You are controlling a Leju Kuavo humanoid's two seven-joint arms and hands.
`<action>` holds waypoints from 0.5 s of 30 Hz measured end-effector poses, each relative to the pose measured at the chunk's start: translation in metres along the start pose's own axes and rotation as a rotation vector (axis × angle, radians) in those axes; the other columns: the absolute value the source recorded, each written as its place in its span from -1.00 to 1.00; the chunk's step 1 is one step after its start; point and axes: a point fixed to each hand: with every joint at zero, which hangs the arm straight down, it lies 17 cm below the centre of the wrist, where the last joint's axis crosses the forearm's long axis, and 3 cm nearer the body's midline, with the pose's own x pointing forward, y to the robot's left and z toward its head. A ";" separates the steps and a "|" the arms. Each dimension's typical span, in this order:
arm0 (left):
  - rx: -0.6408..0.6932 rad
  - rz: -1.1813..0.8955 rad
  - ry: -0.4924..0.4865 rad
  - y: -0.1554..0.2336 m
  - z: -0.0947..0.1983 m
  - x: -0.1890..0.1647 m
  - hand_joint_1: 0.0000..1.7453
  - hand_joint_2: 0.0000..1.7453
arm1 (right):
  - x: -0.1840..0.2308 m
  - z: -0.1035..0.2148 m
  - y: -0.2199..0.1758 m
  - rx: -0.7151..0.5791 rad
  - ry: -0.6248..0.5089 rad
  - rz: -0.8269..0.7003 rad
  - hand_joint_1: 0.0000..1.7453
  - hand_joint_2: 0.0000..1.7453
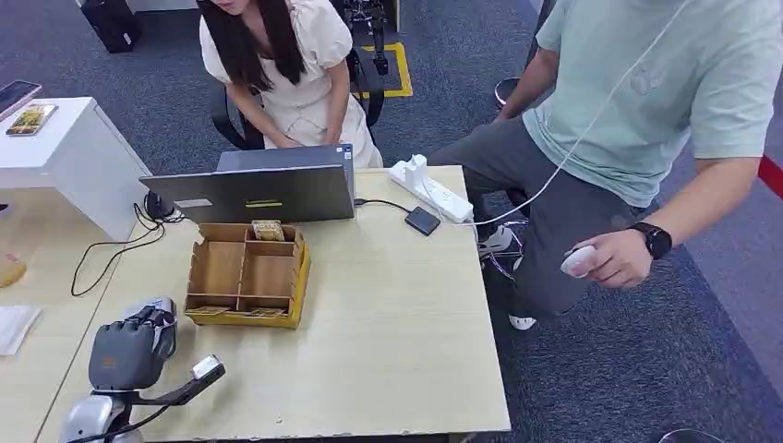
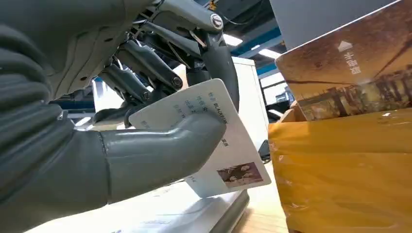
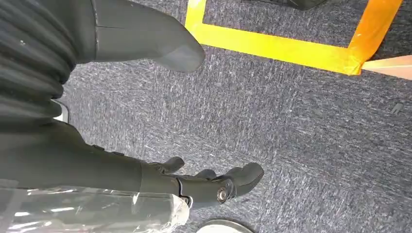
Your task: Pass the card to the sensor for recognition and then transmit it.
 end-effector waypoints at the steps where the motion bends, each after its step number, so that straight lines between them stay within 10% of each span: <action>1: -0.001 0.002 0.002 -0.001 0.000 0.000 1.00 1.00 | 0.000 0.000 0.000 0.000 0.000 0.000 -1.00 1.00; 15: -0.024 -0.001 0.023 -0.010 -0.001 -0.001 1.00 1.00 | 0.000 0.000 0.001 0.003 -0.004 0.011 -1.00 1.00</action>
